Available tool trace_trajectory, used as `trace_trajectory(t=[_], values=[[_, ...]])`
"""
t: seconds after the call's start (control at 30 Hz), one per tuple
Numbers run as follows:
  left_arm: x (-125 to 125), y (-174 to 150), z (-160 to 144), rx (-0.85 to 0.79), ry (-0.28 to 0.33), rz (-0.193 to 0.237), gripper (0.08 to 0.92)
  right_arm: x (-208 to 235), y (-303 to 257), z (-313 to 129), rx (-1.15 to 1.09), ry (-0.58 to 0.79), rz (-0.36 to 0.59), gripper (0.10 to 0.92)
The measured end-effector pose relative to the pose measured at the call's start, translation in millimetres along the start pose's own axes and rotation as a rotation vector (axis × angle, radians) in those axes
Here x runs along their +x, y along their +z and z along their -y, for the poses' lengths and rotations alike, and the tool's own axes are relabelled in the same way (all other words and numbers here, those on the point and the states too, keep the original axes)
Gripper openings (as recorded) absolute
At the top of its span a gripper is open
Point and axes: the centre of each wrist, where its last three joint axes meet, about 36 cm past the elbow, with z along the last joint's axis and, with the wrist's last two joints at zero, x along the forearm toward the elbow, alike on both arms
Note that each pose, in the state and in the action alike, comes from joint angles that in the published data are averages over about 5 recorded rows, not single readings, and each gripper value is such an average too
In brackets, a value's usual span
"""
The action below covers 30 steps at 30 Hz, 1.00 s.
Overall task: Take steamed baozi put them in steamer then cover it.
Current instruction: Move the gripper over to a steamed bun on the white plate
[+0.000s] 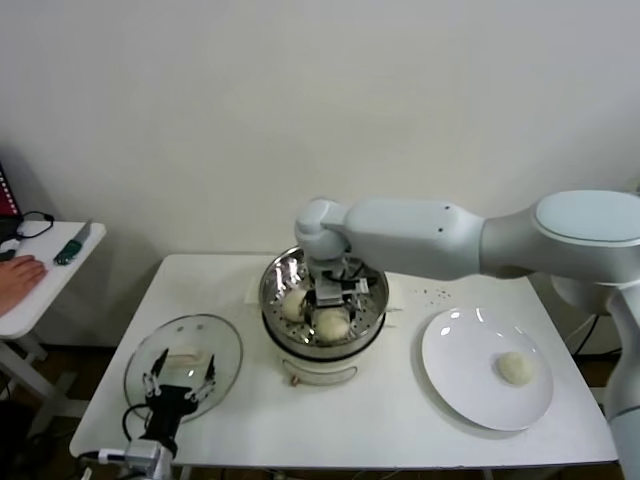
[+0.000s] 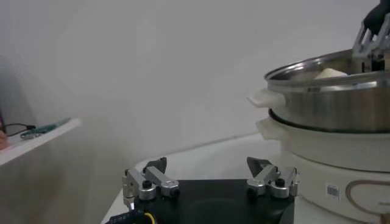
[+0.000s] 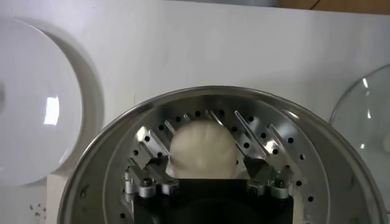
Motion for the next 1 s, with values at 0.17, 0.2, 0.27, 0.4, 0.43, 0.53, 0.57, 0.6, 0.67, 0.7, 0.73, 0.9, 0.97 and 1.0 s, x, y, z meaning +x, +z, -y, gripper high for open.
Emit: trace_trajectory(t=[0.17, 0.2, 0.27, 0.4, 0.43, 0.53, 0.57, 0.6, 0.67, 0.7, 0.73, 0.9, 0.97, 1.0], values=[[-1.1, -0.5, -3.2, -0.006, 0.000, 0.003, 0.823, 20.4, 13.4, -21.2, -0.080, 0.047, -0.031, 0.823], [-1.4, -0.8, -3.8, -0.008, 0.001, 0.004, 0.823, 24.7, 16.3, -28.5, -0.107, 0.064, -0.038, 0.823], [-2.1, -1.5, -5.2, -0.012, 0.001, 0.008, 0.823, 32.6, 21.9, -45.8, -0.173, 0.104, -0.050, 0.823], [-3.3, -2.6, -7.1, -0.014, 0.002, 0.014, 0.823, 45.1, 31.3, -89.7, -0.369, 0.183, -0.070, 0.823], [-3.6, -2.8, -7.4, -0.013, 0.002, 0.015, 0.823, 47.2, 33.1, -101.8, -0.426, 0.199, -0.074, 0.823], [-4.8, -3.9, -7.8, -0.010, 0.002, 0.020, 0.823, 50.9, 36.6, -141.5, -0.614, 0.236, -0.080, 0.823], [-5.4, -4.3, -7.8, -0.009, 0.002, 0.022, 0.823, 51.4, 37.1, -155.1, -0.677, 0.246, -0.080, 0.823], [-6.0, -4.6, -7.9, -0.007, 0.002, 0.023, 0.823, 51.3, 37.1, -168.8, -0.740, 0.255, -0.079, 0.823], [-7.1, -4.8, -7.9, -0.005, 0.001, 0.024, 0.823, 48.3, 35.9, -196.3, -0.860, 0.269, -0.072, 0.823], [-7.4, -4.8, -7.9, -0.004, 0.000, 0.024, 0.823, 45.5, 34.7, -209.5, -0.915, 0.274, -0.067, 0.823], [-7.5, -4.8, -8.0, -0.004, 0.000, 0.025, 0.823, 41.6, 33.0, -223.0, -0.969, 0.277, -0.060, 0.823], [-6.2, -5.8, -9.7, -0.005, -0.005, 0.025, 0.823, 10.2, 19.8, -288.5, -1.199, 0.268, -0.018, 0.823], [-5.7, -6.1, -10.2, -0.006, -0.006, 0.023, 0.823, -5.0, 12.4, -312.7, -1.274, 0.255, -0.002, 0.823], [-5.6, -6.1, -10.2, -0.006, -0.007, 0.022, 0.823, -12.3, 8.6, -323.7, -1.306, 0.249, 0.005, 0.823]])
